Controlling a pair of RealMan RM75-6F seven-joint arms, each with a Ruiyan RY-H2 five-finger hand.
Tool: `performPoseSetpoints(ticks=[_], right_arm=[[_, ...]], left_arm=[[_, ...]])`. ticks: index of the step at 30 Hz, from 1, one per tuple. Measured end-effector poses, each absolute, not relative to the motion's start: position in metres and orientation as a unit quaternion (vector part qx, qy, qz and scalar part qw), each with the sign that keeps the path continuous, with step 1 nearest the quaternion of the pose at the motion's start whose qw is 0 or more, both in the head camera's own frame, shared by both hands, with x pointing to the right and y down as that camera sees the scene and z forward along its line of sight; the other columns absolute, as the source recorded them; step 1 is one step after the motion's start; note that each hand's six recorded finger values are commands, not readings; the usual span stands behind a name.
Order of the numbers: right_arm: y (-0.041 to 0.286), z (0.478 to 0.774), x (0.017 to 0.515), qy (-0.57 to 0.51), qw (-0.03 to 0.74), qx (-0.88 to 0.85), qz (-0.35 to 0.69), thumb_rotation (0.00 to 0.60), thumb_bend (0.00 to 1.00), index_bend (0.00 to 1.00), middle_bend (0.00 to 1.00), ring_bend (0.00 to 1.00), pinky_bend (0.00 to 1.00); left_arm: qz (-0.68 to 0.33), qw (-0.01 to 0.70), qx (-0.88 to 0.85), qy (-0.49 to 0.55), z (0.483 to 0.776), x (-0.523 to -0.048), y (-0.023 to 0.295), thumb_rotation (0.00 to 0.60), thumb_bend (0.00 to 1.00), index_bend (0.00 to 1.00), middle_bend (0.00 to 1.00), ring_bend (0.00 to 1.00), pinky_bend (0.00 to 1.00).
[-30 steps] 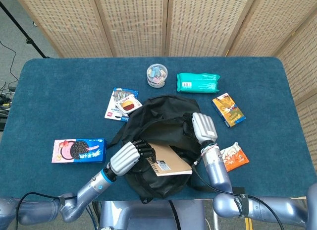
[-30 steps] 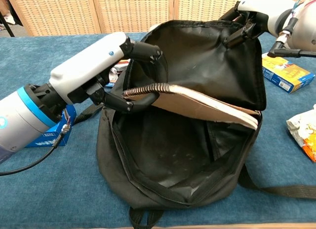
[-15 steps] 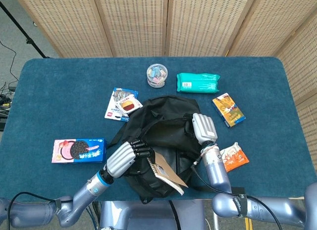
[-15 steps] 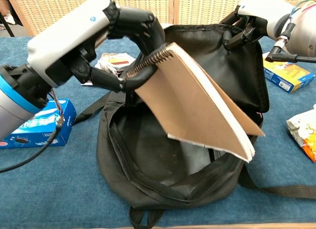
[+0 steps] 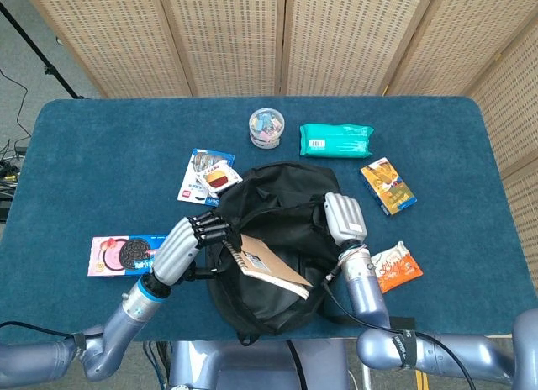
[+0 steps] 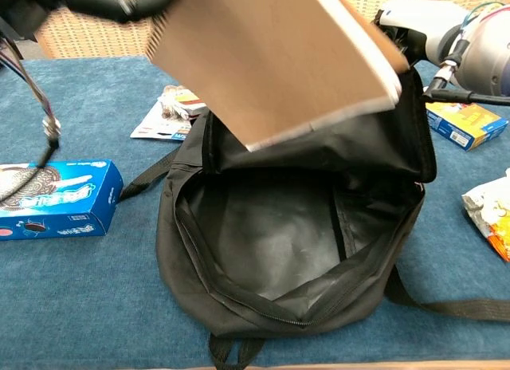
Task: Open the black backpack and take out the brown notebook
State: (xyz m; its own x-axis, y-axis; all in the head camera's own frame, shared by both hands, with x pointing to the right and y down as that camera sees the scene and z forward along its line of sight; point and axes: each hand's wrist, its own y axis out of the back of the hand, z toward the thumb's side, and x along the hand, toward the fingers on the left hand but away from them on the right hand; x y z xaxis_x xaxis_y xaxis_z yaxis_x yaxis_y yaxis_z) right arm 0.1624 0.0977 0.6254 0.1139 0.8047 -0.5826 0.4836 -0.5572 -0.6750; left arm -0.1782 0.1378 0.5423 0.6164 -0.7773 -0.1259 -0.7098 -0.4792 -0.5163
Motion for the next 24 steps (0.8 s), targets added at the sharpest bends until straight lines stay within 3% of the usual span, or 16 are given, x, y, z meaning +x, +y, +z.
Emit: performPoseSetpoints(ticks=[8, 16, 17, 18, 20, 22, 24], right_arm=[[0.102, 0.628, 0.16, -0.438, 0.164, -0.729, 0.501, 0.6, 0.78, 0.62, 0.67, 0.61, 0.62], [0.106, 0.632, 0.162, -0.428, 0.169, -0.73, 0.505, 0.6, 0.78, 0.62, 0.67, 0.61, 0.62], [0.106, 0.632, 0.162, -0.427, 0.169, -0.731, 0.506, 0.6, 0.78, 0.62, 0.67, 0.61, 0.62], [0.107, 0.632, 0.162, -0.425, 0.169, -0.731, 0.506, 0.6, 0.78, 0.62, 0.67, 0.61, 0.62], [0.108, 0.633, 0.162, -0.423, 0.169, -0.733, 0.506, 0.6, 0.79, 0.62, 0.67, 0.61, 0.62], [0.11, 0.633, 0.16, -0.422, 0.166, -0.736, 0.503, 0.6, 0.8, 0.62, 0.67, 0.61, 0.62], [0.112, 0.633, 0.158, -0.419, 0.162, -0.742, 0.498, 0.6, 0.79, 0.62, 0.67, 0.61, 0.62]], left_arm=[[-0.091, 0.28, -0.819, 0.492, 0.526, -0.228, 0.097, 0.6, 0.67, 0.77, 0.56, 0.44, 0.39], [-0.186, 0.323, -0.765, 0.526, 0.558, -0.296, 0.065, 0.6, 0.65, 0.77, 0.55, 0.44, 0.39], [-0.202, 0.329, -0.755, 0.531, 0.565, -0.308, 0.061, 0.6, 0.63, 0.76, 0.5, 0.39, 0.38], [-0.214, 0.333, -0.747, 0.534, 0.57, -0.316, 0.058, 0.6, 0.6, 0.7, 0.41, 0.32, 0.36], [-0.247, 0.337, -0.733, 0.537, 0.583, -0.334, 0.052, 0.6, 0.42, 0.38, 0.09, 0.06, 0.19], [-0.275, 0.328, -0.73, 0.533, 0.595, -0.346, 0.049, 0.6, 0.23, 0.13, 0.0, 0.0, 0.05], [-0.299, 0.297, -0.735, 0.532, 0.608, -0.354, 0.048, 0.6, 0.09, 0.02, 0.0, 0.0, 0.0]])
